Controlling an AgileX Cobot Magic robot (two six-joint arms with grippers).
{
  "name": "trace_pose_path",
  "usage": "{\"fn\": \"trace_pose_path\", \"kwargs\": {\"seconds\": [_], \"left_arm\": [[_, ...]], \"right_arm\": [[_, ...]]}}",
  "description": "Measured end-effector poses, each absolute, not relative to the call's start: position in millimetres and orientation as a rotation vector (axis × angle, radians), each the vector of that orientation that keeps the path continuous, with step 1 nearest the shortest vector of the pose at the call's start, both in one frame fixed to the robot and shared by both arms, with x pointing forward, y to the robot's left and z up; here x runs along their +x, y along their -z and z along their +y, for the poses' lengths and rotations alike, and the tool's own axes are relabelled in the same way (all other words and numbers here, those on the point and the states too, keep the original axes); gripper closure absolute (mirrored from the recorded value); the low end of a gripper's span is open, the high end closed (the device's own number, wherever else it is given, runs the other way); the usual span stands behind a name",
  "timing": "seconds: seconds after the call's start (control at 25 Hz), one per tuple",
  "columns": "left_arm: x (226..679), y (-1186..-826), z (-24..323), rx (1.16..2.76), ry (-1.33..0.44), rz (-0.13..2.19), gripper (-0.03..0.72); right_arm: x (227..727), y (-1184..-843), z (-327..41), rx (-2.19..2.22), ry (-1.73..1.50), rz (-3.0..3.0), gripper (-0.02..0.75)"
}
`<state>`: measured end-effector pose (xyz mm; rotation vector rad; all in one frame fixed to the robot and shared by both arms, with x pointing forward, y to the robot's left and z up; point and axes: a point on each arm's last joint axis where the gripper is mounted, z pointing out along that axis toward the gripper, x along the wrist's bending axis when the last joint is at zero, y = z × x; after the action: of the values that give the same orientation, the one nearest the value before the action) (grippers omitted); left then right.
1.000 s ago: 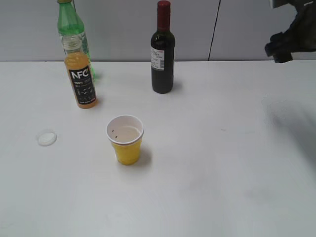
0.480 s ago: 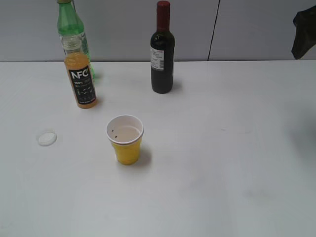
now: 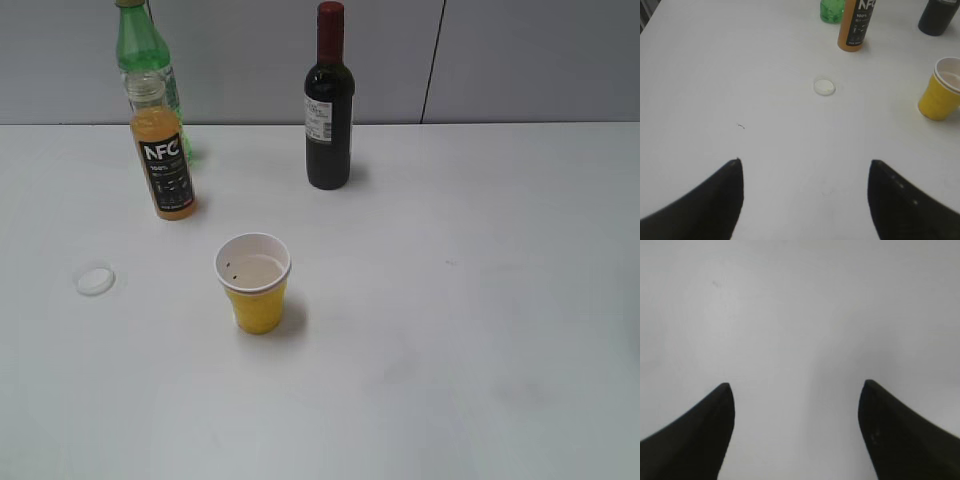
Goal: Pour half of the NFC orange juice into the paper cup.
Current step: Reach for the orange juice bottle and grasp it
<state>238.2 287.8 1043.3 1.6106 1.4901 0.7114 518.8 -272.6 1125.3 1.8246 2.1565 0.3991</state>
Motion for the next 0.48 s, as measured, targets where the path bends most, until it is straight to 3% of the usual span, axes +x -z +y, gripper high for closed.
{"fn": "trace_pose_path", "kwargs": {"seconds": [0.48], "left_arm": [[238,-1043,288,1.611,-0.711,1.490,0.098]], "right_arm": [[405,-1062,-282,1.866,-0.354,2.199,0.160]]}}
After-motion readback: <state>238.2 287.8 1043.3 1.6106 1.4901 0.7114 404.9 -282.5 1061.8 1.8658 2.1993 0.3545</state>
